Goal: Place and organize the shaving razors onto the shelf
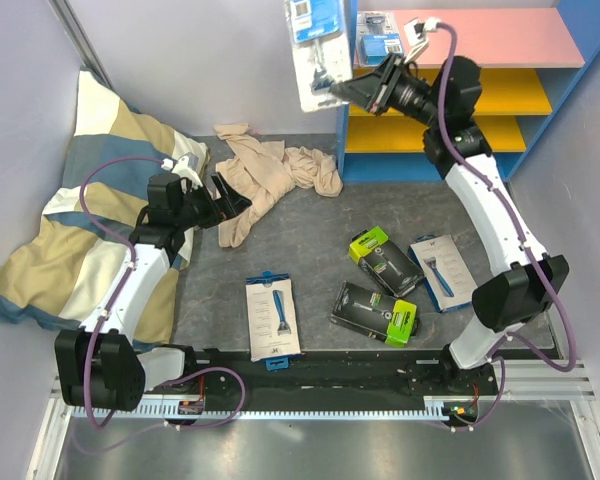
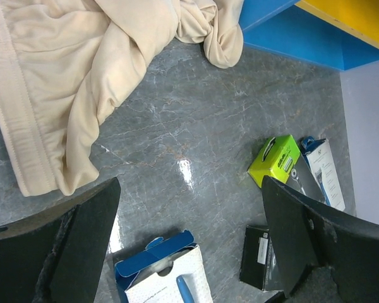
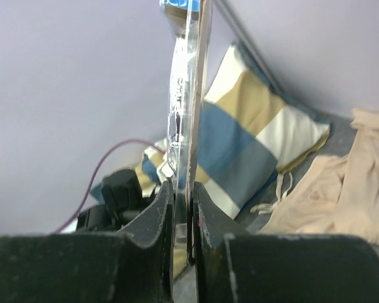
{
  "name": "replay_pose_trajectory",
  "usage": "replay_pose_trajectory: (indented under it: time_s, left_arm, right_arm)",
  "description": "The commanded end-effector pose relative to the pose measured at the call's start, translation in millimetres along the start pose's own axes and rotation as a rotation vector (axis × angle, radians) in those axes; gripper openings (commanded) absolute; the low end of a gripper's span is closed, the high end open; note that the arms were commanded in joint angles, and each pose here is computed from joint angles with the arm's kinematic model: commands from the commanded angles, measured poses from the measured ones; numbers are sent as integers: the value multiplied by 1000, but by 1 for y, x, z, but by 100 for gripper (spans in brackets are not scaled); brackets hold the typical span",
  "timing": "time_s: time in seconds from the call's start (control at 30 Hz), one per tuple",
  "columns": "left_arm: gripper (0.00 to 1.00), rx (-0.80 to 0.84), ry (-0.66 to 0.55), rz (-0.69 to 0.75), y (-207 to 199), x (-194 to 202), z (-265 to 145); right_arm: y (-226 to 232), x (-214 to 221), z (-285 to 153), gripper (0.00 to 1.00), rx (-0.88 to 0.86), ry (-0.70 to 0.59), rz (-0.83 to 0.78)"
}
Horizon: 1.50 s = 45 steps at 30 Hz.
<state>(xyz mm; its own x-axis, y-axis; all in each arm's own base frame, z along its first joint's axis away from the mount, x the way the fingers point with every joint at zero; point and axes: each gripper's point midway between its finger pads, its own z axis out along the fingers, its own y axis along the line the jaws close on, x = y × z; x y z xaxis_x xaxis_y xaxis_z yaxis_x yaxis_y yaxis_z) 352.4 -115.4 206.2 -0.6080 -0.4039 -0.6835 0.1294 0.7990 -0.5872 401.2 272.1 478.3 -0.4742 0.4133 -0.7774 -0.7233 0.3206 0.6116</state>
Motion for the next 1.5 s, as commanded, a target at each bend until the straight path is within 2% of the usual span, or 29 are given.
replay_pose_trajectory:
  time_s: [0.0, 0.07, 0.37, 0.6, 0.77, 1.47]
  left_arm:
    - [100, 39, -24, 42, -11, -15, -2]
    - [100, 42, -17, 43, -11, -13, -1]
    - [100, 58, 24, 31, -9, -4, 4]
    - [100, 64, 64, 18, -6, 6, 9]
    - [100, 79, 94, 8, -6, 13, 13]
    - [100, 79, 139, -10, 1, 28, 17]
  right_arm:
    - [6, -59, -14, 8, -20, -94, -5]
    - [11, -80, -20, 8, -28, -128, -4]
    - [-23, -153, -54, 8, 3, -227, 34]
    - [-74, -192, -108, 8, 85, -281, 118]
    - [-104, -189, -122, 7, 110, -247, 192]
    - [-184, -159, -133, 8, 290, -198, 294]
